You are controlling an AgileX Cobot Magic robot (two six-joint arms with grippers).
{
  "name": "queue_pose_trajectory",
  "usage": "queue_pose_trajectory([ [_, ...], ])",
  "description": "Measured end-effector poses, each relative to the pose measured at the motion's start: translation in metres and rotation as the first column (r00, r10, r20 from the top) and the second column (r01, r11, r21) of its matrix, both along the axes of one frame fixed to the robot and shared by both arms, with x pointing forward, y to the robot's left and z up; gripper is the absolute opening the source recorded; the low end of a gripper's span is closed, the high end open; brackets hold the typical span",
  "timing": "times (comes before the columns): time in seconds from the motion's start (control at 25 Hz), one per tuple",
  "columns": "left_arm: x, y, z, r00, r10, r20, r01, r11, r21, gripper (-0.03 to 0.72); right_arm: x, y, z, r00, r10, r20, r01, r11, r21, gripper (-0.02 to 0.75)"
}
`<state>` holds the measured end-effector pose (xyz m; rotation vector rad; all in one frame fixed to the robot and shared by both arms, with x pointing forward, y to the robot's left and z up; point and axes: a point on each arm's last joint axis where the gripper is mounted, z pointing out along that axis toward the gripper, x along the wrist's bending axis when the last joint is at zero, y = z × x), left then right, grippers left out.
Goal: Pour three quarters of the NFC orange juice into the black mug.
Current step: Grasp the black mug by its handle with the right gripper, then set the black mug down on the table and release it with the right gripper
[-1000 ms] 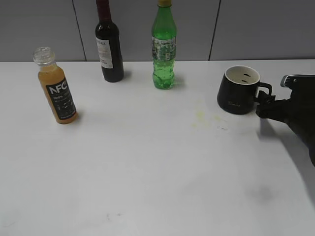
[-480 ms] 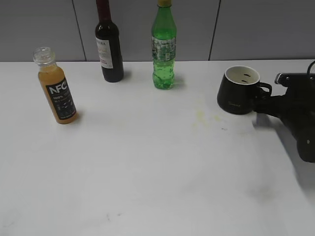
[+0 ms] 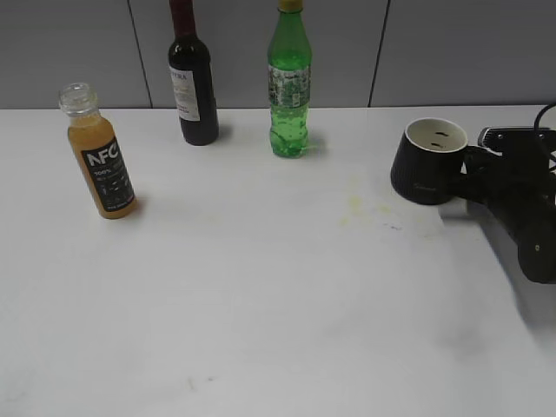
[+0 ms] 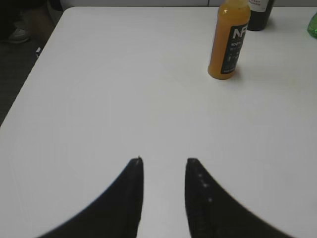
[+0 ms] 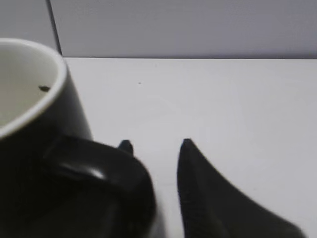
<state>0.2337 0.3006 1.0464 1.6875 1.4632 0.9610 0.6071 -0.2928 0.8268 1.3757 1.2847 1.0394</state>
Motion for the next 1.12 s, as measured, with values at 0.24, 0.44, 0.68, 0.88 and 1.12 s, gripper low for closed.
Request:
queue_pose_trajectory([
  [0.24, 0.000, 0.000, 0.000, 1.000, 0.000, 0.000, 0.000, 1.000, 0.000, 0.236, 0.000, 0.000, 0.000, 1.000, 0.006, 0.005, -0.006, 1.000, -0.001, 0.055],
  [0.44, 0.000, 0.000, 0.000, 1.000, 0.000, 0.000, 0.000, 1.000, 0.000, 0.236, 0.001, 0.001, 0.007, 1.000, 0.016, 0.004, -0.016, 1.000, -0.008, 0.050],
  [0.68, 0.000, 0.000, 0.000, 1.000, 0.000, 0.000, 0.000, 1.000, 0.000, 0.236, -0.003, 0.017, 0.053, 0.991, 0.105, 0.085, -0.103, 0.994, -0.029, 0.048],
  [0.88, 0.000, 0.000, 0.000, 1.000, 0.000, 0.000, 0.000, 1.000, 0.000, 0.236, -0.024, 0.059, 0.086, 0.961, 0.230, 0.152, -0.227, 0.973, -0.033, 0.046],
  [1.12, 0.000, 0.000, 0.000, 1.000, 0.000, 0.000, 0.000, 1.000, 0.000, 0.236, -0.054, 0.131, 0.090, 0.886, 0.439, 0.148, -0.439, 0.898, -0.034, 0.046],
])
